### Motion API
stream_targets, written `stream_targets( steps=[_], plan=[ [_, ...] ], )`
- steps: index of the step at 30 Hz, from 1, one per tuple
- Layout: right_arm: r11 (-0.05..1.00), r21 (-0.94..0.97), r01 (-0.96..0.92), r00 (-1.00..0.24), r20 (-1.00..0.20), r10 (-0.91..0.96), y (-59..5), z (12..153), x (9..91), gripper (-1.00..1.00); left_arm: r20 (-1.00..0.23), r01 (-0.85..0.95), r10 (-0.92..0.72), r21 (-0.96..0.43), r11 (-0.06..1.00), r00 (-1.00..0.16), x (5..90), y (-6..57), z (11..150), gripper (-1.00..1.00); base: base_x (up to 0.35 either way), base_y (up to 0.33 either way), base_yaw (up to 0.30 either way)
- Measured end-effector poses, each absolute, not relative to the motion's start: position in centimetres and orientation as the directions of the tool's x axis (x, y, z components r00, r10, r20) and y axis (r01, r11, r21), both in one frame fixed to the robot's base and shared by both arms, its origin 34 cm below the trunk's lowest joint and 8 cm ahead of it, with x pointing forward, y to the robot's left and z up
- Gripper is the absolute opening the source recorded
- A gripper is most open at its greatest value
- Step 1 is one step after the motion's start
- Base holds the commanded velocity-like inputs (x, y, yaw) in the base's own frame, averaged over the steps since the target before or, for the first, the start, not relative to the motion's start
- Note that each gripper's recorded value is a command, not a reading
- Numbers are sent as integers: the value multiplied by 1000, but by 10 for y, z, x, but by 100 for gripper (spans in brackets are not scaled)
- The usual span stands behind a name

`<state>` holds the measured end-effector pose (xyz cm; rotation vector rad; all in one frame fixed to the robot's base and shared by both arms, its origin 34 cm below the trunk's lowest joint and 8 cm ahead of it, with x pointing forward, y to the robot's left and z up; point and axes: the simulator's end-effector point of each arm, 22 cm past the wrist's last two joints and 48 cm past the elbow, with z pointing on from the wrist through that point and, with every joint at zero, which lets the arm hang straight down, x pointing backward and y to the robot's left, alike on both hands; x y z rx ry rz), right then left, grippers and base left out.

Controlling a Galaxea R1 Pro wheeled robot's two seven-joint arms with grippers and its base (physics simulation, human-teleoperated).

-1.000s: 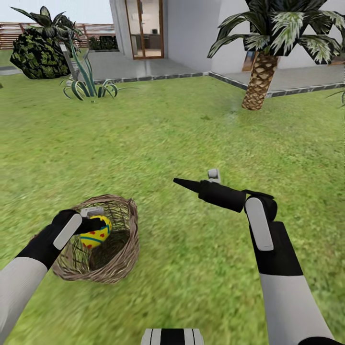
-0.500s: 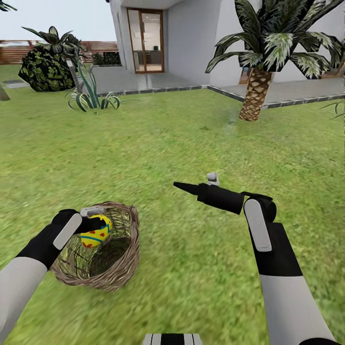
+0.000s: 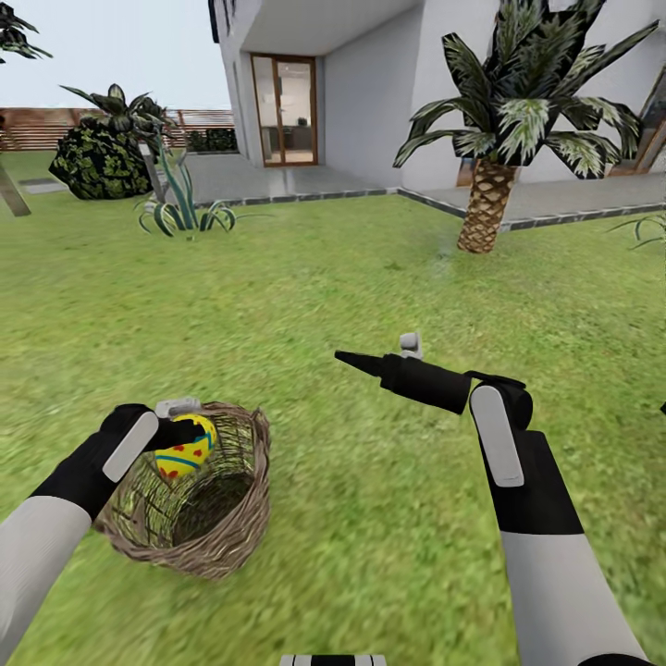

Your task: Take the three Easter eggs out of the wicker basket on the lawn in the garden, then place them on the lawn next to a single tree (choose any tree) so that all three eggs are next to the same tree and none are left in the basket.

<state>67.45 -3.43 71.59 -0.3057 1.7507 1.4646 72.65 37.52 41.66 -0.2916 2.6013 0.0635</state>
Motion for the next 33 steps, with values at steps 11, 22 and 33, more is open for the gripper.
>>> stream_targets(
  steps=[11, 22, 33],
  plan=[
    [298, 678, -672, -607, -734, 304, -34, 743, 664, 100, -463, -197, -178, -8, 980, -868, 713, 373, 437, -100, 0, 0, 0],
    [294, 648, -703, -575, -761, 301, -31, 770, 652, 100, -505, -156, -145, -20, 987, -851, 717, 363, 486, -100, 0, 0, 0],
    [295, 618, -729, -544, -784, 299, -31, 794, 639, 100, -694, -66, -84, -52, 996, -715, 737, 333, 595, -100, 0, 0, 0]
  ],
)
